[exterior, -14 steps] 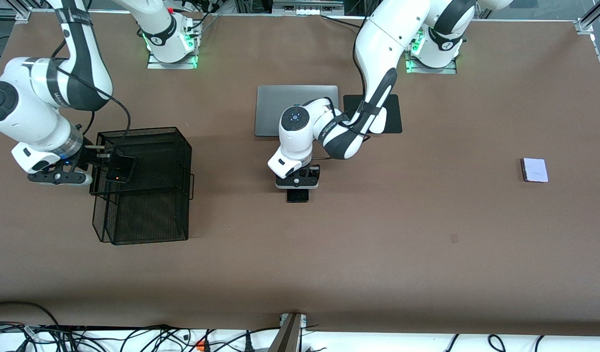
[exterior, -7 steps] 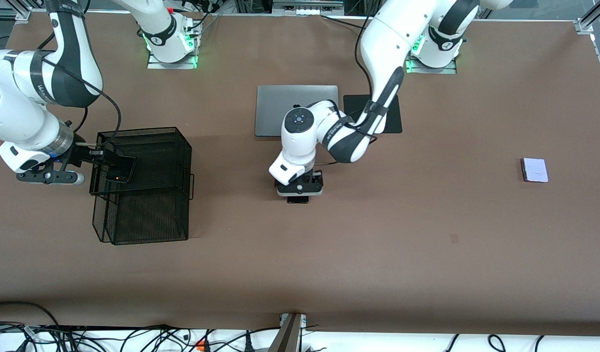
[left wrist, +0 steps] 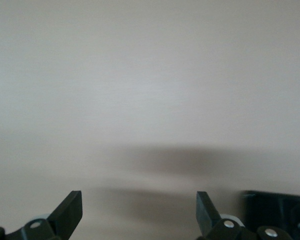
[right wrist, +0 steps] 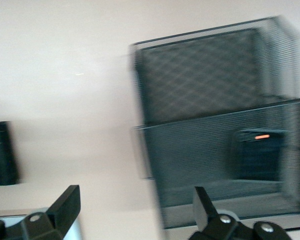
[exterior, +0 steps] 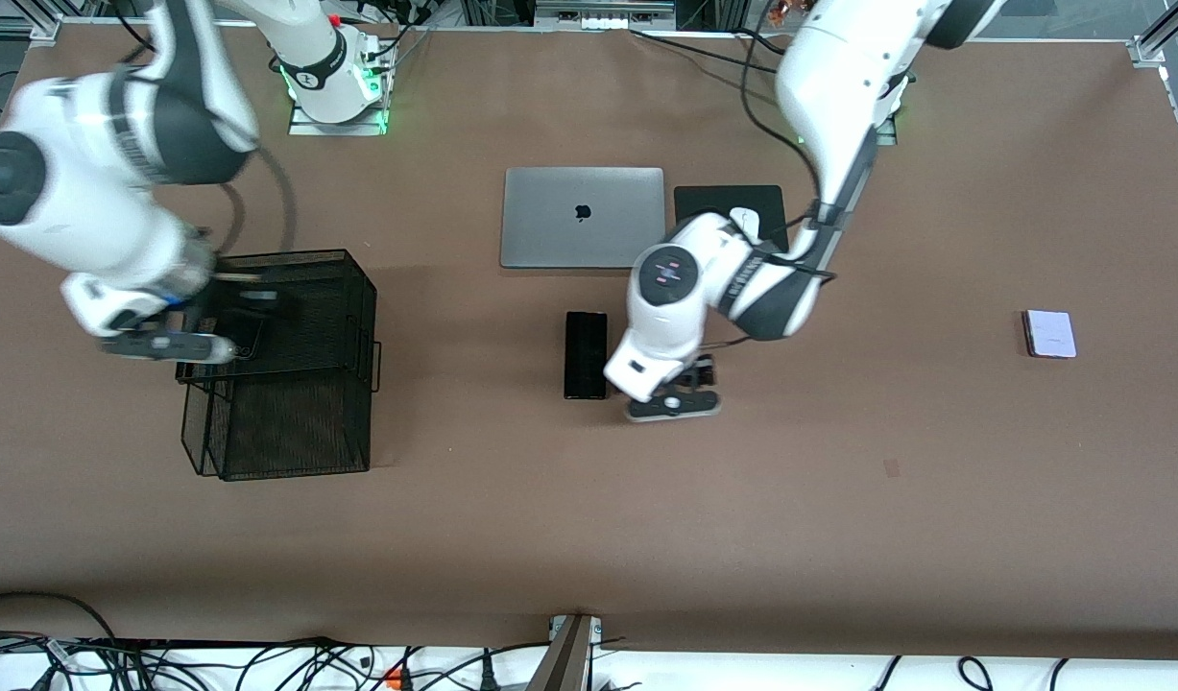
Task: Place phones with both arms
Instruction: 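Grasp the phone with the right gripper while the left gripper reaches the Huawei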
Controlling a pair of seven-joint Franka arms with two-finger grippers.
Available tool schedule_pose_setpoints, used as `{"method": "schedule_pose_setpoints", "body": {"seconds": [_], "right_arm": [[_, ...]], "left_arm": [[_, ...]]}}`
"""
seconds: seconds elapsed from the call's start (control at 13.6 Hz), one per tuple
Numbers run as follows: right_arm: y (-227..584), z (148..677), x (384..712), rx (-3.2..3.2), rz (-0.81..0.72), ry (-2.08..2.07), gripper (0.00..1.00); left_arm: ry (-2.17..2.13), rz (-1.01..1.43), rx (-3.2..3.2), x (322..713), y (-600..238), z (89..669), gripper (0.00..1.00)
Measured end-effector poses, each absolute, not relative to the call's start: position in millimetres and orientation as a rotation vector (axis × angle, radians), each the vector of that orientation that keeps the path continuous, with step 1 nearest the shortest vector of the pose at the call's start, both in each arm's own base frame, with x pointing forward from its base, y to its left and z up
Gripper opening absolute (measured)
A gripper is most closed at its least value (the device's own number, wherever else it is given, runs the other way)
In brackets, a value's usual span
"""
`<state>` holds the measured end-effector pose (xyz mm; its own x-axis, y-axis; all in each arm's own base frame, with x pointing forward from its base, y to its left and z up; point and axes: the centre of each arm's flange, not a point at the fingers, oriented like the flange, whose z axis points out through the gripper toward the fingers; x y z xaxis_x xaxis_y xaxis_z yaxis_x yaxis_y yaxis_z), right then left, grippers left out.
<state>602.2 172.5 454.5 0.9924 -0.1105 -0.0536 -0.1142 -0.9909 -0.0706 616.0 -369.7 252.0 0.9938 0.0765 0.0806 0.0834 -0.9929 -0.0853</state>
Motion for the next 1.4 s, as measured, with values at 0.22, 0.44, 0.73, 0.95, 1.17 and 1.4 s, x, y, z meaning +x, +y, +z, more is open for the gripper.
{"method": "schedule_pose_setpoints", "body": {"seconds": [0.22, 0.44, 0.73, 0.95, 1.17, 1.4], "right_arm": [[296.7, 410.9, 595.5, -3.041, 0.095, 0.163, 1.0], [403.9, 352.9, 585.0, -3.088, 0.02, 0.141, 1.0], [487.4, 259.6, 563.4, -3.102, -0.134, 0.103, 1.0], [504.2, 210.1, 553.6, -3.109, -0.192, 0.083, 1.0], [510.0, 187.6, 548.5, -3.11, -0.221, 0.061, 1.0], [513.4, 182.4, 545.0, -3.113, -0.222, 0.049, 1.0]], "left_arm": [[-0.013, -0.013, -3.012, 614.9, -283.9, 258.5, 1.0], [0.102, 0.07, -2.996, 615.0, -190.9, 268.3, 1.0], [0.251, 0.185, -2.983, 616.9, -69.9, 290.8, 1.0], [0.319, 0.21, -2.994, 617.9, 17.9, 304.4, 1.0], [0.254, 0.222, -3.014, 610.9, 95.9, 306.1, 1.0], [0.145, 0.221, -3.029, 599.7, 152.2, 305.6, 1.0]]}}
